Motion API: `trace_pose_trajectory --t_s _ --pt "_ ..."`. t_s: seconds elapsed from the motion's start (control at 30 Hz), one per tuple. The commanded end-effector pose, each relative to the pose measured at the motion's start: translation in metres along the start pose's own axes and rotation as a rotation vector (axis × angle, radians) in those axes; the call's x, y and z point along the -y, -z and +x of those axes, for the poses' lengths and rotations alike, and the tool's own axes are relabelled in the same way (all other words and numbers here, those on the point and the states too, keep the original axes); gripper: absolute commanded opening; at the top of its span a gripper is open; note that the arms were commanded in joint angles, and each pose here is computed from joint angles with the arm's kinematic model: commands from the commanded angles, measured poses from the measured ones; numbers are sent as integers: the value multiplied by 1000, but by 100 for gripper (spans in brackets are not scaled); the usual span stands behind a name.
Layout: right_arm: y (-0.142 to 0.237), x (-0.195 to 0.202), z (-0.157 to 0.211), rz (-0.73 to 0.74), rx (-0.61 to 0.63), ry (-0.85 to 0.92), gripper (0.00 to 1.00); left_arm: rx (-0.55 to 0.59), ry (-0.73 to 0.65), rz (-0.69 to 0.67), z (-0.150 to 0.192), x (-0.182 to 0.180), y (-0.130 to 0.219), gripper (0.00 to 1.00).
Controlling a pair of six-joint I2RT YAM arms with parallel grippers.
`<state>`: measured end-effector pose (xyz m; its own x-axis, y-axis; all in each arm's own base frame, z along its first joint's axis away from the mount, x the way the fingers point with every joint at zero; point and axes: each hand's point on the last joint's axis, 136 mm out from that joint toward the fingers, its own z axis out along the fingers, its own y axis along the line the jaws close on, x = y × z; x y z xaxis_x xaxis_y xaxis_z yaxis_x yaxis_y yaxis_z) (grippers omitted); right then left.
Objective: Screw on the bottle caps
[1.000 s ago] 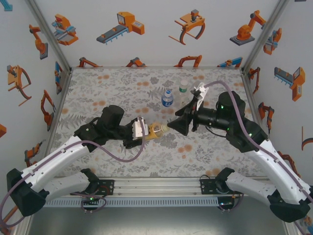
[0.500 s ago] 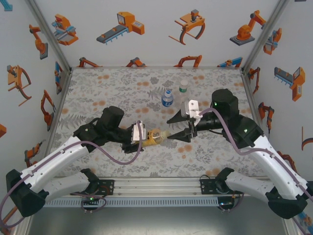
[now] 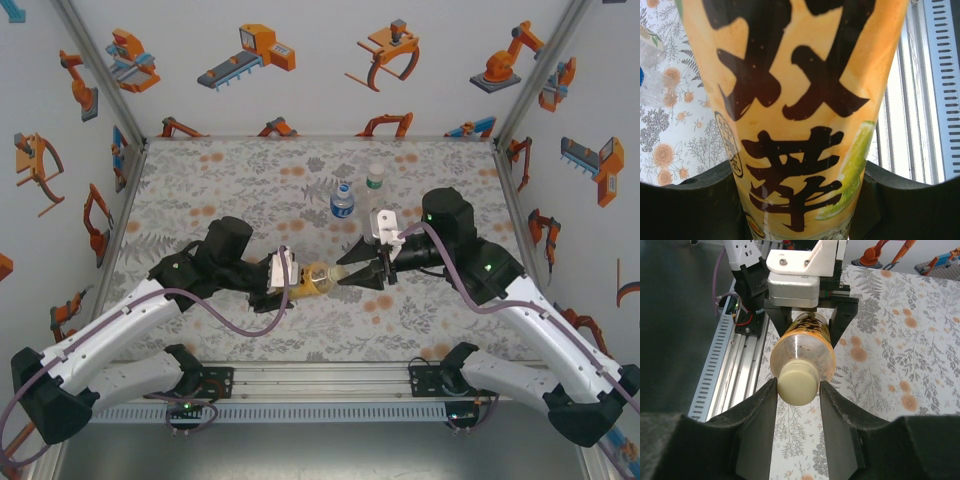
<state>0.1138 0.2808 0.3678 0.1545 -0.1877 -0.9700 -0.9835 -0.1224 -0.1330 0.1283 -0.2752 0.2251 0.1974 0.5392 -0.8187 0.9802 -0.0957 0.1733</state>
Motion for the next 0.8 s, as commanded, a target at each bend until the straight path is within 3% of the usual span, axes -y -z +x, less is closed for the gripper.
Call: trace_pose_trajectory --t_s 0.0,0.2,0.37,0.47,0.6,0.77 --pt "-1 -2 -9 -18 42 24 39 56 -32 2 -18 0 9 0" --pt "-3 -4 -9 -28 44 3 34 53 -21 -2 -18 -1 8 0" --pt "-6 10 1 50 13 -132 12 52 -10 -18 -18 -4 8 0" --pt "-4 32 8 182 25 -328 0 47 -3 -49 -17 -11 7 0" --pt "9 73 23 440 125 -748 0 25 3 -106 -12 -22 5 0" --pt "21 94 56 632 219 -1321 0 -8 1 -171 -7 -36 3 0"
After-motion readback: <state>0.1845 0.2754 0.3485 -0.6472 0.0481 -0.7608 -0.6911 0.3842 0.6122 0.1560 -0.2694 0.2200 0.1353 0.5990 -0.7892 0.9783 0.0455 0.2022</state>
